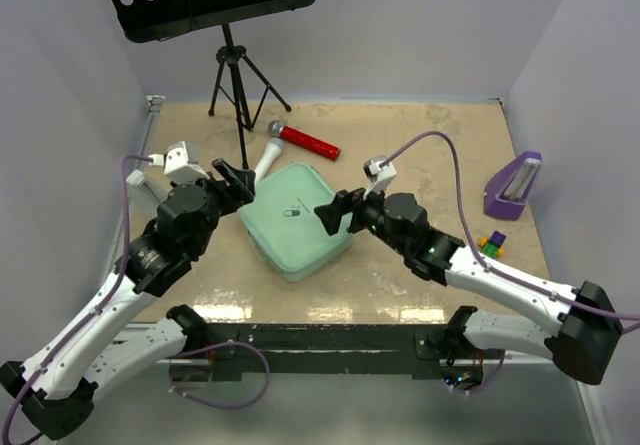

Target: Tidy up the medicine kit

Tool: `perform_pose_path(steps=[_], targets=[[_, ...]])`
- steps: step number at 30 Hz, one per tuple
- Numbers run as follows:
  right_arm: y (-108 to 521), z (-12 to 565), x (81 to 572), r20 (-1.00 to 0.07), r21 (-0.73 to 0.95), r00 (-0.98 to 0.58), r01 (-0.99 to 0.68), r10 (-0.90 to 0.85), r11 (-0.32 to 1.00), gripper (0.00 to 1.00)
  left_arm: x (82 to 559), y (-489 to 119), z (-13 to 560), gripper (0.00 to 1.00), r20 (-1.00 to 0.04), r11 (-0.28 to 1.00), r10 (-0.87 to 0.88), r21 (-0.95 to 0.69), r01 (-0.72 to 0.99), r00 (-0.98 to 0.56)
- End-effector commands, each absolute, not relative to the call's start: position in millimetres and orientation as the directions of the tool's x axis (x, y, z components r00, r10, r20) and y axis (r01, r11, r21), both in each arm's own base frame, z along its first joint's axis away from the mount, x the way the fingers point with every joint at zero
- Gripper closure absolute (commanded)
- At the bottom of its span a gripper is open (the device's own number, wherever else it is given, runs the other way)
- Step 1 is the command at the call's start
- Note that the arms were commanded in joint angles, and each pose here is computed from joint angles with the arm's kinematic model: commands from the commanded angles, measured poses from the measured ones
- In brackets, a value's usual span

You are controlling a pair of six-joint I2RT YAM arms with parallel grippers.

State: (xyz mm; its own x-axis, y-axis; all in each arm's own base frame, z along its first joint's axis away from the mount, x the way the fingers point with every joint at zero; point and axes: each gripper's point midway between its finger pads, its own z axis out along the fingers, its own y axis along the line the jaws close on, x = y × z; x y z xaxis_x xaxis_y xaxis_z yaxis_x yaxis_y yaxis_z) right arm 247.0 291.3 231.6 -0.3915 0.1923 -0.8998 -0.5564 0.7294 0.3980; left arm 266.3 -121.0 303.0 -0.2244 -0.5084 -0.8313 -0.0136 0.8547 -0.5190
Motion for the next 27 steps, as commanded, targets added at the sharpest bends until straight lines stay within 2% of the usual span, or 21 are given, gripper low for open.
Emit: perform_pose_path(steps=[1, 9, 16, 21, 27], targets=[[271.8, 212.7, 299.9, -0.85, 0.47, -0.442, -0.39, 0.287, 0.792, 0.01, 260.1, -135.8, 243.9, 0.23, -0.771, 0.846, -0.511, -0.53, -0.061, -0.38], [292.7, 164.9, 337.7, -0.83, 0.437, -0.521, -0.383, 0.2, 0.814, 0.01, 241.6, -145.7, 161.1, 0.0, -0.68, 0.814, -0.538, -0.573, -0.097, -0.498], [284.2, 121.0, 319.4, -0.79, 0.436, -0.593, -0.365, 0.155, 0.823, 0.01, 236.0, -147.3, 134.7, 0.0, -0.639, 0.762, -0.578, -0.645, -0.055, -0.508], [281.1, 104.1, 296.4, -0.759, 0.468, -0.637, -0.387, 0.136, 0.795, 0.02, 238.8, -142.0, 96.5, 0.0, -0.598, 0.795, -0.535, -0.595, -0.116, -0.596], [284.2, 97.2, 272.7, -0.727, 0.523, -0.675, -0.423, 0.128, 0.74, 0.08, 240.2, -155.4, 69.4, 0.02, -0.538, 0.785, -0.49, -0.615, -0.079, -0.686]])
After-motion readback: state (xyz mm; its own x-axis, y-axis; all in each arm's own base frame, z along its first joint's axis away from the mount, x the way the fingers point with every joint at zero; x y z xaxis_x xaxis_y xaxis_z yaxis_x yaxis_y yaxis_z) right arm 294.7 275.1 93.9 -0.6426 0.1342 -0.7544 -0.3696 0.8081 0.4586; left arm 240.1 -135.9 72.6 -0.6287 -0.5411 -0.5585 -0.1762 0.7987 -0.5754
